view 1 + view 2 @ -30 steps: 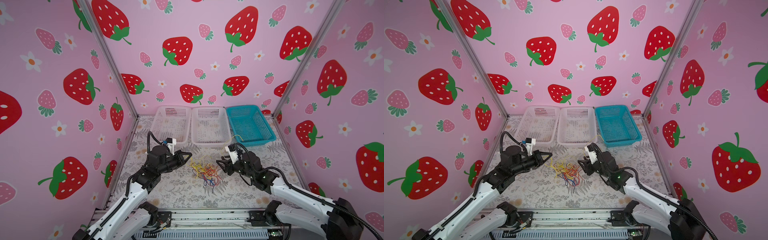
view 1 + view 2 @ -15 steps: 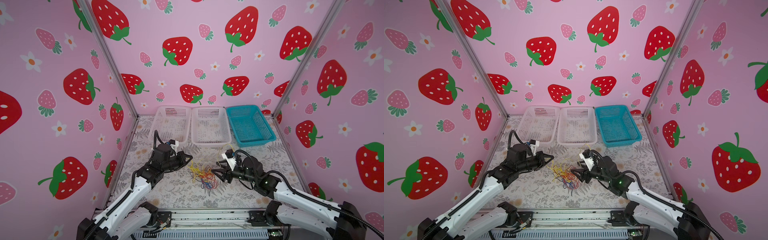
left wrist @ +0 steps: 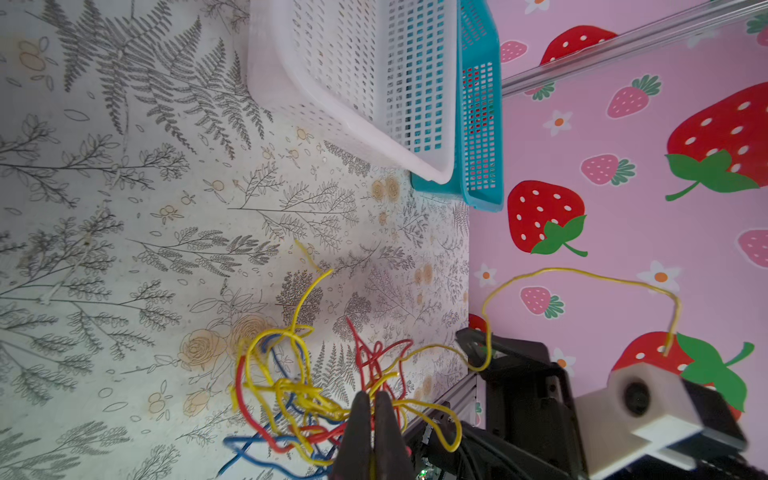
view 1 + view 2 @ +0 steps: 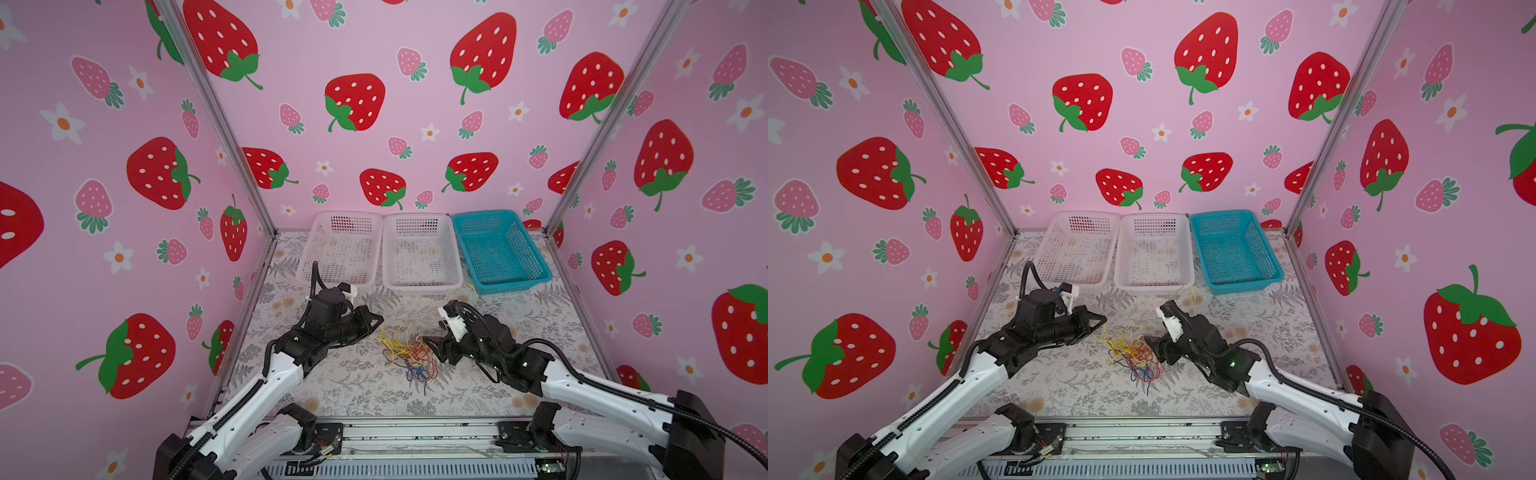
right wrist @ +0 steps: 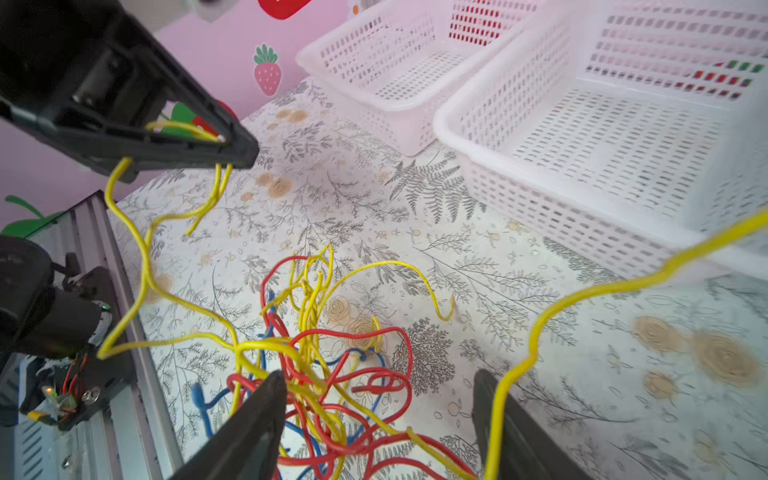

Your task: Untangle the cables

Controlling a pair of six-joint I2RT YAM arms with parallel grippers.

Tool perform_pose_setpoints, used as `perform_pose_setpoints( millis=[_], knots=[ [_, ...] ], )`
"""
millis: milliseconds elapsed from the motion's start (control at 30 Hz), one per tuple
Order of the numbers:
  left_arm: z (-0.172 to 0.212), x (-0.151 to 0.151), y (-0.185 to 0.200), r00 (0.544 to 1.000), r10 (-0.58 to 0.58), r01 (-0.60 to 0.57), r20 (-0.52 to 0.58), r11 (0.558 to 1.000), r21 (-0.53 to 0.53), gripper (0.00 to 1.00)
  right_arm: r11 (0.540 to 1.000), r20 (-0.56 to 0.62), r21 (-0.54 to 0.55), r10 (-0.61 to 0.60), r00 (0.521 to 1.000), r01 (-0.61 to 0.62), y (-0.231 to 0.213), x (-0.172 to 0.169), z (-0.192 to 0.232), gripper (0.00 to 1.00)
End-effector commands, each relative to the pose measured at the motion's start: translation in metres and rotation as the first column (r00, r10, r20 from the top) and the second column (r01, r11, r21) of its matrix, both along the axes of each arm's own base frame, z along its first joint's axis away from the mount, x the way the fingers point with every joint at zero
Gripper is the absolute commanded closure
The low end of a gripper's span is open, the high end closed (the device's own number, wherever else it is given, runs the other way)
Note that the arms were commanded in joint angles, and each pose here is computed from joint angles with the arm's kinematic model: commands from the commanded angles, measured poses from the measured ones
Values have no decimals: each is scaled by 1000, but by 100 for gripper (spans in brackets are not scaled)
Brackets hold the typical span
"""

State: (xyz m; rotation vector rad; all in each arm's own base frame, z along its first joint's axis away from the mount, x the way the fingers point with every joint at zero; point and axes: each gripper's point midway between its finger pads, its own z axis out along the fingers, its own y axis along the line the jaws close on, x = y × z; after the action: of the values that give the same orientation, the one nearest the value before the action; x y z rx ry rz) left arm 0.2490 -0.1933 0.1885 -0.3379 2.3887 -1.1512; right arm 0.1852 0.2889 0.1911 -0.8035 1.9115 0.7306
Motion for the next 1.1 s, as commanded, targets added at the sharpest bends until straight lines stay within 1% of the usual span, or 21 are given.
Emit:
perform_pose_setpoints(
  millis=[0, 100, 167, 200, 300, 333, 367, 400, 467, 567, 600, 633, 767, 833, 967, 1033, 1067],
  knots=[
    [14, 6, 14, 999, 45, -46, 23, 997, 56, 100, 991, 9, -57, -124, 992, 124, -24, 11, 11, 21],
    [6, 9, 39, 991, 131, -128, -7, 981, 148, 100, 981, -42, -127, -152, 987, 146, -36, 10, 3, 16],
    [8, 12, 47, 988, 152, -150, -2, 975, 164, 100, 969, -61, -168, -195, 979, 182, -47, 11, 1, 14],
    [9, 13, 46, 989, 149, -146, -4, 977, 155, 100, 973, -56, -134, -198, 979, 189, -52, 8, 12, 14],
    [7, 15, 39, 992, 120, -115, -28, 984, 138, 100, 979, -46, -84, -190, 981, 186, -58, 3, 28, 14],
    [7, 16, 35, 994, 106, -102, -31, 988, 119, 100, 984, -38, -72, -167, 985, 164, -57, 0, 33, 14],
    [6, 17, 31, 995, 93, -89, -32, 991, 98, 100, 994, -27, -55, -101, 995, 99, -50, -7, 38, 14],
    [6, 17, 27, 996, 84, -80, -37, 993, 82, 100, 999, -23, -15, -43, 999, 43, -40, -13, 42, 14],
    [5, 18, 22, 997, 69, -66, -38, 996, 64, 100, 998, -36, 54, 40, 999, -38, -23, -22, 46, 13],
    [8, 18, 19, 998, 56, -55, -28, 997, 54, 100, 990, -65, 113, 91, 994, -83, 2, -25, 42, 13],
    [8, 18, 18, 998, 53, -51, -28, 997, 54, 100, 989, -70, 125, 93, 993, -83, 9, -24, 41, 14],
    [9, 17, 17, 998, 50, -48, -25, 997, 52, 100, 990, -91, 109, 95, 991, -85, 18, -22, 29, 14],
    [8, 15, 13, 999, 40, -39, -22, 998, 45, 100, 992, -124, 114, 72, 990, -58, 44, -11, 8, 17],
    [7, 13, 11, 999, 35, -34, -22, 999, 42, 100, 993, -143, 114, 43, 989, -27, 52, -3, -1, 18],
    [5, 10, 11, 999, 34, -34, -22, 999, 36, 100, 993, -151, 117, 27, 988, -9, 67, 7, -14, 21],
    [4, 8, 11, 999, 37, -37, -19, 999, 35, 100, 993, -157, 114, 10, 988, 8, 73, 12, -23, 24],
    [4, 8, 12, 999, 39, -38, -18, 999, 33, 100, 994, -160, 108, -8, 987, 26, 73, 16, -29, 27]
  ],
)
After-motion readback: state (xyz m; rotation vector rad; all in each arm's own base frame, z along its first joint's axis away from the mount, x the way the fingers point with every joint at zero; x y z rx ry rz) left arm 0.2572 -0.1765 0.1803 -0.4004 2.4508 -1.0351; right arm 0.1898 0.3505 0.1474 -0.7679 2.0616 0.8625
